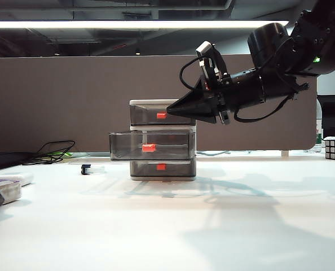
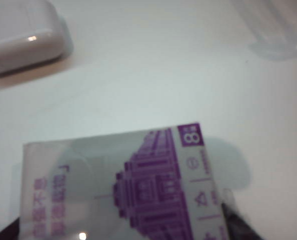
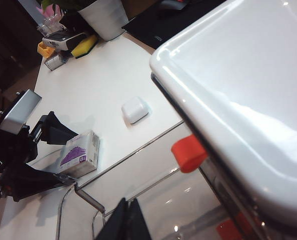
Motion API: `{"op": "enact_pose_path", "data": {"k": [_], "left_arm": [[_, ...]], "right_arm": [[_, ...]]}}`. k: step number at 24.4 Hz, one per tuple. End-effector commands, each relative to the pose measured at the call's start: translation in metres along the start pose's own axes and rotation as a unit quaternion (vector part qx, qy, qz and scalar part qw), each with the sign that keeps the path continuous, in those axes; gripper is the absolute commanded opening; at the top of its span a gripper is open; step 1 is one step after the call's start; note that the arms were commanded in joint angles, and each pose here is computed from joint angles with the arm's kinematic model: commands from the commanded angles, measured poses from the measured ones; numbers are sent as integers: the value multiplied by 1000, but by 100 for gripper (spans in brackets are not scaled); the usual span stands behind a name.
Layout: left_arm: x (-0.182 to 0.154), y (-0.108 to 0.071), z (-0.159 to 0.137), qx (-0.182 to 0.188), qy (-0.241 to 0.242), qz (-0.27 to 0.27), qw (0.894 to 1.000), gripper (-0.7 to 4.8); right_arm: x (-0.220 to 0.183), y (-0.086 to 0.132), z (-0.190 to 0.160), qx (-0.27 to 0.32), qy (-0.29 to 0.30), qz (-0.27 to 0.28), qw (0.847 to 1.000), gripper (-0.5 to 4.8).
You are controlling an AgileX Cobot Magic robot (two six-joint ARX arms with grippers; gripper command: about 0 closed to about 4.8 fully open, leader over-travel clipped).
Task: Open the second layer of the drawer on the table, pick up a pack of napkins on the table and put it in, and finally close the drawer.
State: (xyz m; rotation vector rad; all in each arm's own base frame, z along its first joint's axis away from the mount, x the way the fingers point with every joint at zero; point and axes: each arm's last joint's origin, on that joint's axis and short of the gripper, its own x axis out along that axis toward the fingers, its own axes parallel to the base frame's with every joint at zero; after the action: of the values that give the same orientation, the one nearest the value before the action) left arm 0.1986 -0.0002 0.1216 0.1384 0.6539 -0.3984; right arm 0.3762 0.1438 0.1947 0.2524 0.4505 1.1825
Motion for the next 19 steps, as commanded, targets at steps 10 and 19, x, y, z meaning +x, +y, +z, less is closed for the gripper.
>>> {"op": "enact_pose_path", "data": {"k": [10,19], "left_arm": [[4,3,8,8,-32,-6,999,479],[9,4,10,-15,-42,-25,999,479]], "right_arm": [[0,1,3,-9,-4,2,1000,-5],[0,1,3,-12,-4,2,1000,-5]]}}
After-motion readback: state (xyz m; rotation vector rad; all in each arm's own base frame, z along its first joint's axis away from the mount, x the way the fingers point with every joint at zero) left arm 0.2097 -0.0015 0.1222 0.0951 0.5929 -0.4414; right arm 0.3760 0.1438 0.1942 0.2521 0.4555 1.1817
